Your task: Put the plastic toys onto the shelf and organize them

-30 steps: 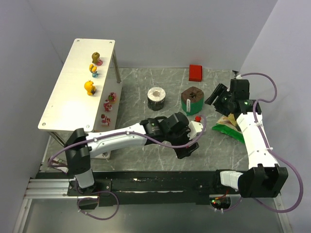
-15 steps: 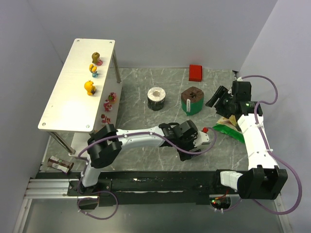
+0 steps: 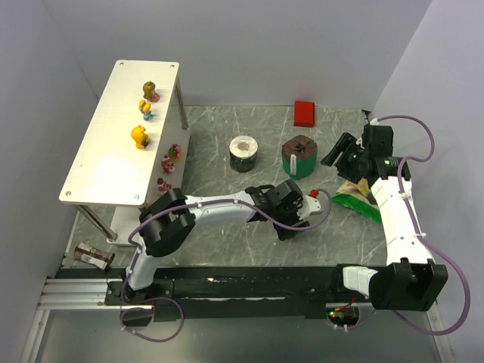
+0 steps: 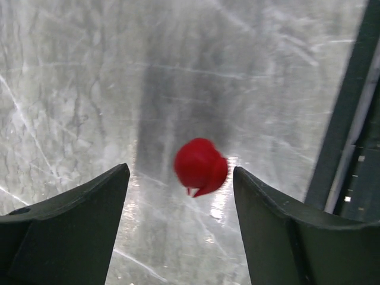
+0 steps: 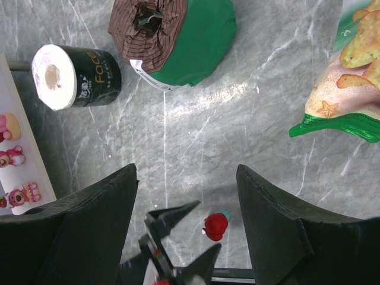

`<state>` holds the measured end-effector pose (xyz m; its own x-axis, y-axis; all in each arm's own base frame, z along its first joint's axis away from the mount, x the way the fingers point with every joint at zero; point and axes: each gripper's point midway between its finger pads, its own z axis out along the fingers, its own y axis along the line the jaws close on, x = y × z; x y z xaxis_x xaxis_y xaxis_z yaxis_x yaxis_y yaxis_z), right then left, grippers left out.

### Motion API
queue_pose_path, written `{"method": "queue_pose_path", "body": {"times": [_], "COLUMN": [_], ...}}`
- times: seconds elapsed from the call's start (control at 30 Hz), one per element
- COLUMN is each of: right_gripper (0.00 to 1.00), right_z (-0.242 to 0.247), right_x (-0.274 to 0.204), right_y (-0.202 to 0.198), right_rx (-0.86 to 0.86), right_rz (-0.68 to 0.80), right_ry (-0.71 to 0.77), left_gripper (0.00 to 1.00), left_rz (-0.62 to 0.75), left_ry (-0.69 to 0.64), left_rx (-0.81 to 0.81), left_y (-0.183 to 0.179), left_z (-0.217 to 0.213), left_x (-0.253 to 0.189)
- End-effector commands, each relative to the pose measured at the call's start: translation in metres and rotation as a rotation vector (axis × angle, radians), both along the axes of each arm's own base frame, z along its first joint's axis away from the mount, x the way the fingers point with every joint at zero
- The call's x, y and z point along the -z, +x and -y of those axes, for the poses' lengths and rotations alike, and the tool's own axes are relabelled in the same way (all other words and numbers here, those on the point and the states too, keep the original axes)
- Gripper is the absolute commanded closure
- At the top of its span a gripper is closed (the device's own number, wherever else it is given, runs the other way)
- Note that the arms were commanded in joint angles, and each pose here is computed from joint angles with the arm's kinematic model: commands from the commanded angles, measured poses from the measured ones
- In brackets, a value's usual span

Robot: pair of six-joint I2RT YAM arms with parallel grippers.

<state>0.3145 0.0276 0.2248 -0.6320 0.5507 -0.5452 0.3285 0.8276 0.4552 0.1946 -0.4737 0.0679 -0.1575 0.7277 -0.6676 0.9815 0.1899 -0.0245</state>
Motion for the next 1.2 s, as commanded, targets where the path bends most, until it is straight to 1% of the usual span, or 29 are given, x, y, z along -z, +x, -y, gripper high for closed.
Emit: {"method": "queue_pose_path", "body": {"times": [0.0,0.13,0.6,1.1,1.17], "right_gripper": [0.25,0.26,0.26,0.26,0.27], "right_z": [0.005,0.005,0.006,0.007,0.007], "right_x": [-0.023,-0.020,-0.018,-0.017,-0.017], "right_y": [0.005,0.005,0.008,0.011,0.011], "right_rx": [0.007,0.008,0.009,0.008,0.007], "right_rz": [0.062,0.055,0.047,0.038,0.038], "right_ry": [-0.014,-0.010,-0.012,-0.014,-0.015], "left_gripper": [0.26,0.28,0.33,0.46,0.50], "left_rz": [-0.018,-0.034,-0.071,-0.072,-0.073], "left_ry": [-0.012,-0.017,-0.036,-0.062,-0.067], "left_rx": [0.034,0.041,0.054,0.024,0.021], "left_y": [-0.002,-0.007,-0.009,-0.001,-0.001], "left_z": [0.002,-0.003,0.008,0.013,0.013], "left_x": [0.010,0.012,0.019,0.026,0.027]}}
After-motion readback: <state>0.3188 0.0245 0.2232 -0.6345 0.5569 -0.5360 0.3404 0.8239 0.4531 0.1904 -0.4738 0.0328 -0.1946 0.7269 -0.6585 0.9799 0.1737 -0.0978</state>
